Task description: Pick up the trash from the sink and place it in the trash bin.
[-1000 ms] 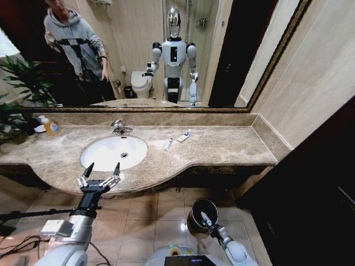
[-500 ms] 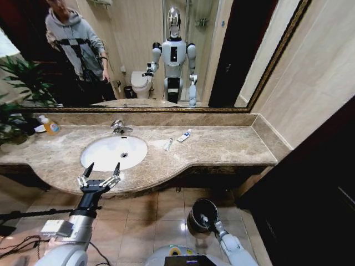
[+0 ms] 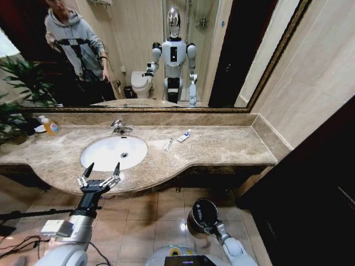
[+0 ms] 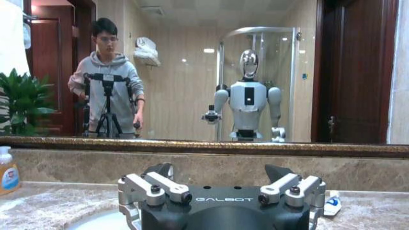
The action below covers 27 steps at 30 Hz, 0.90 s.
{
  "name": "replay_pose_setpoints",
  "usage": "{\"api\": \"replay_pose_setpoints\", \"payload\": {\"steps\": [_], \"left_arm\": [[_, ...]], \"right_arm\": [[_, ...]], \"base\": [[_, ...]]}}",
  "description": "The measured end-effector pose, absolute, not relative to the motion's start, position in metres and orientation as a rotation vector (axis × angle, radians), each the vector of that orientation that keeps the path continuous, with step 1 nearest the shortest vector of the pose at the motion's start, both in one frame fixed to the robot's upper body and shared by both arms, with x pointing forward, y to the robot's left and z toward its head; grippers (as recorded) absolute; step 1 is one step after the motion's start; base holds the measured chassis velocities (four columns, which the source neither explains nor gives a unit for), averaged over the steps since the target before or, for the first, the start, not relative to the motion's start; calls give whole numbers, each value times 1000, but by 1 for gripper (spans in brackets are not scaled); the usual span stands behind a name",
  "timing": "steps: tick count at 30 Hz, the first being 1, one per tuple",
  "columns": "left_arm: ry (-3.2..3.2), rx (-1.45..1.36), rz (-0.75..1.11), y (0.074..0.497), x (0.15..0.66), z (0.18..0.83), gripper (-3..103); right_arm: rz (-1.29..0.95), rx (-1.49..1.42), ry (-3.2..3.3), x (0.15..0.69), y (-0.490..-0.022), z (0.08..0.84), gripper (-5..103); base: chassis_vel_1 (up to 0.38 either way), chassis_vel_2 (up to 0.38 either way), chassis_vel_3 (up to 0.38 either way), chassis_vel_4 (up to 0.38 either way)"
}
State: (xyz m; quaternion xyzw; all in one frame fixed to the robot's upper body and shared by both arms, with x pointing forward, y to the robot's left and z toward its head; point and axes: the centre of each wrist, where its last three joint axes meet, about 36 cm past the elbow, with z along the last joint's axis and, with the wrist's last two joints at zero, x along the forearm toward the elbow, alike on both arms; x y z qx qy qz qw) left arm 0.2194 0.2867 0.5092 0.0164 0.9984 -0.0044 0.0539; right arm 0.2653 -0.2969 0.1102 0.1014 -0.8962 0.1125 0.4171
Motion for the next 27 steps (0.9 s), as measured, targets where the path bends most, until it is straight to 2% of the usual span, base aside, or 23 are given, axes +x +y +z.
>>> {"api": "replay_pose_setpoints", "payload": {"steps": [7,14,23,27], "left_arm": [[3033,50,-13,287,219,509,100],[3033,50,-13,287,219,509,100],[3033,50,-13,287,219,509,100],[3033,50,-13,287,219,509,100]], "right_arm": [[255,220,-2298,258,-301,124,100],[190,120,-2570,238,-280,183,100],[19,116,-2751,206,-261,296,100],[-58,81,-2867,207,-235,348,100]], "base": [[0,0,0,0],[0,0,0,0],[0,0,0,0],[0,0,0,0]]}}
